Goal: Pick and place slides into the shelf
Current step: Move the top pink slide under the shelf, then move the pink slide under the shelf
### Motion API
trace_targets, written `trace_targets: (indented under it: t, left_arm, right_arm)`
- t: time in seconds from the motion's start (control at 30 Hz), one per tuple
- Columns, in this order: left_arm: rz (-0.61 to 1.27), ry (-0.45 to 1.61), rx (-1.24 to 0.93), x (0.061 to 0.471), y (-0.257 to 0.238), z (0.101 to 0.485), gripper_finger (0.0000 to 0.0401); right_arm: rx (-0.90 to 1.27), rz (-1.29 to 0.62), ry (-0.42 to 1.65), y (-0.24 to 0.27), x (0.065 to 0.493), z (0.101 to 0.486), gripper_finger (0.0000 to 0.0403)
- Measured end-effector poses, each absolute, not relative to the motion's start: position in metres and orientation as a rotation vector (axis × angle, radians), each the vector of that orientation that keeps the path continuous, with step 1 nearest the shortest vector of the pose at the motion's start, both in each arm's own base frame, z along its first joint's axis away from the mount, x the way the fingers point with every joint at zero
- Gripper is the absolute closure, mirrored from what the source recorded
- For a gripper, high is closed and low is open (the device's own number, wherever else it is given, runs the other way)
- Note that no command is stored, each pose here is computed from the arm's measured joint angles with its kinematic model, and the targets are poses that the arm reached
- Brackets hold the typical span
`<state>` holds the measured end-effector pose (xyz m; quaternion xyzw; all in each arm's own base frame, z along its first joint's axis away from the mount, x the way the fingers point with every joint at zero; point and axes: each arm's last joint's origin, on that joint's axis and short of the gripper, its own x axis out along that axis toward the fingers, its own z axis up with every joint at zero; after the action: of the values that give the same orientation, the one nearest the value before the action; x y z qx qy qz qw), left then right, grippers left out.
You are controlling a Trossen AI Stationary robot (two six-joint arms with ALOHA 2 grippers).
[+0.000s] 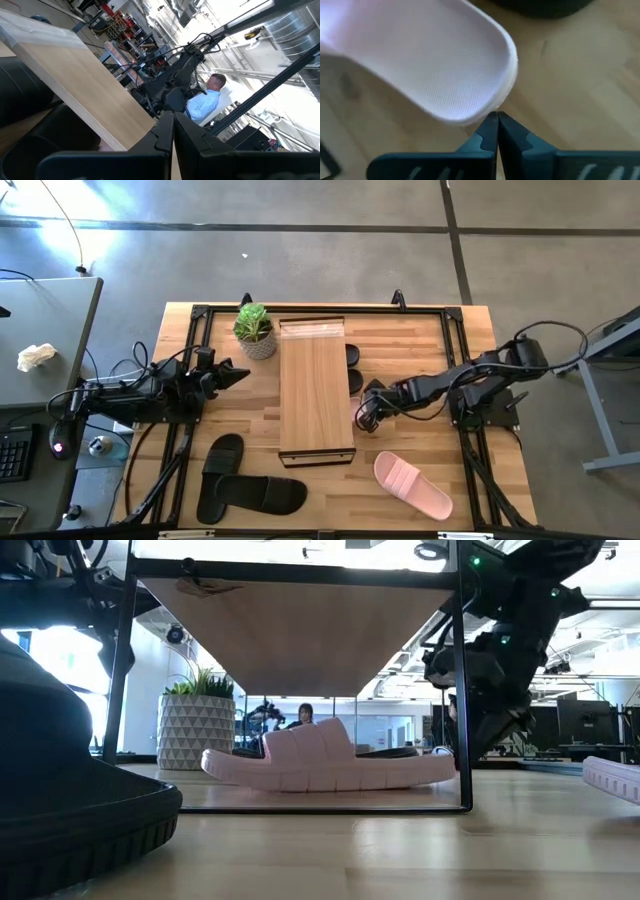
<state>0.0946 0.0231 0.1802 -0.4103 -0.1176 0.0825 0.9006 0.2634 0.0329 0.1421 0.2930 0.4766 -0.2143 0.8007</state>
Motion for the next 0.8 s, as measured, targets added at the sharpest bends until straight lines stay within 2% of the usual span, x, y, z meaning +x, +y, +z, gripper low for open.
trace_targets:
  t: [0.13,0.43,0.67,0.8]
  left_arm:
    - [0.171,-0.243,-0.849,0.095,0.023,0.18,0.0398]
    - [0.17,-0.243,-0.848,0.095,0.023,0.18,0.0398]
    - [0.171,-0.242,-0.847,0.095,0.023,0.18,0.0398]
    - [0.166,-0.241,-0.847,0.095,0.023,0.18,0.0398]
  right_arm:
    - [0.658,-0.394,0.984,0.039,0.271,0.139,0.0403]
    - [0.674,-0.411,0.991,0.04,0.272,0.137,0.0403]
    - [0.702,-0.395,0.963,0.041,0.254,0.168,0.0403]
    - [0.818,-0.265,0.955,0.049,0.237,0.201,0.0403]
